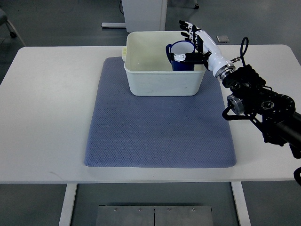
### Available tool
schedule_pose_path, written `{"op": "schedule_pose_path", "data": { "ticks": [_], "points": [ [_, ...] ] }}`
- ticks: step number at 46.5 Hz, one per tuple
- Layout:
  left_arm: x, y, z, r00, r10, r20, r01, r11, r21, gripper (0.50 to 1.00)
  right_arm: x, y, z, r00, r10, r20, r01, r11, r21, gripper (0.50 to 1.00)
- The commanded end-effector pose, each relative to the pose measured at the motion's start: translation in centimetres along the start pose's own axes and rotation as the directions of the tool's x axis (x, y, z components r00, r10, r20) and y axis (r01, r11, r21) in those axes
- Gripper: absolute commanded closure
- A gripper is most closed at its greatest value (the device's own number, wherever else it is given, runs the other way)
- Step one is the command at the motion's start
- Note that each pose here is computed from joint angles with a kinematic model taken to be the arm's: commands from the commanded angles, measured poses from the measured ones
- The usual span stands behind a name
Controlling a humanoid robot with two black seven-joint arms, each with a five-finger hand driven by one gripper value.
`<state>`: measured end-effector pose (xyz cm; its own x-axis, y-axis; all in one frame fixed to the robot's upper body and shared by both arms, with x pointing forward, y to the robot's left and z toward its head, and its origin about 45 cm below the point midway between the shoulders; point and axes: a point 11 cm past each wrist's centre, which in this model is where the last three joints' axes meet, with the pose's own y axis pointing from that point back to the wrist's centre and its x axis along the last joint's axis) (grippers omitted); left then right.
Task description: Place cup in box with right hand
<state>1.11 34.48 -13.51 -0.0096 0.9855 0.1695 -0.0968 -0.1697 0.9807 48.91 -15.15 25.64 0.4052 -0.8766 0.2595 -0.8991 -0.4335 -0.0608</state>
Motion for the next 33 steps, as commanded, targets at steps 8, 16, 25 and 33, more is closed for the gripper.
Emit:
{"op": "schedule_pose_path", "data": {
  "ticks": [8,16,25,33],
  "points": [
    [0.0,0.0,0.0,1.0,0.0,0.002,0.0,1.0,0.001,0.5,-0.1,0.0,0.0,1.0,-0.005,0.0,0.005,1.0,0.0,0.502],
    [0.0,0.0,0.0,1.0,0.0,-0.001,0.0,1.0,0.001,0.5,-0.1,-0.1,-0.4,1.0,-0.009,-0.001,0.009,1.0,0.006,0.502],
    [0.0,0.0,0.0,1.0,0.0,-0.001,0.0,1.0,-0.001,0.5,1.6,0.0,-1.1,1.0,0.01,-0.014,-0.01,1.0,0.013,0.502],
    [0.0,0.0,0.0,1.0,0.0,0.002,0.0,1.0,0.001,0.5,4.7,0.9,-1.4,0.998,0.057,0.014,-0.057,0.998,0.004,0.502]
  ]
}}
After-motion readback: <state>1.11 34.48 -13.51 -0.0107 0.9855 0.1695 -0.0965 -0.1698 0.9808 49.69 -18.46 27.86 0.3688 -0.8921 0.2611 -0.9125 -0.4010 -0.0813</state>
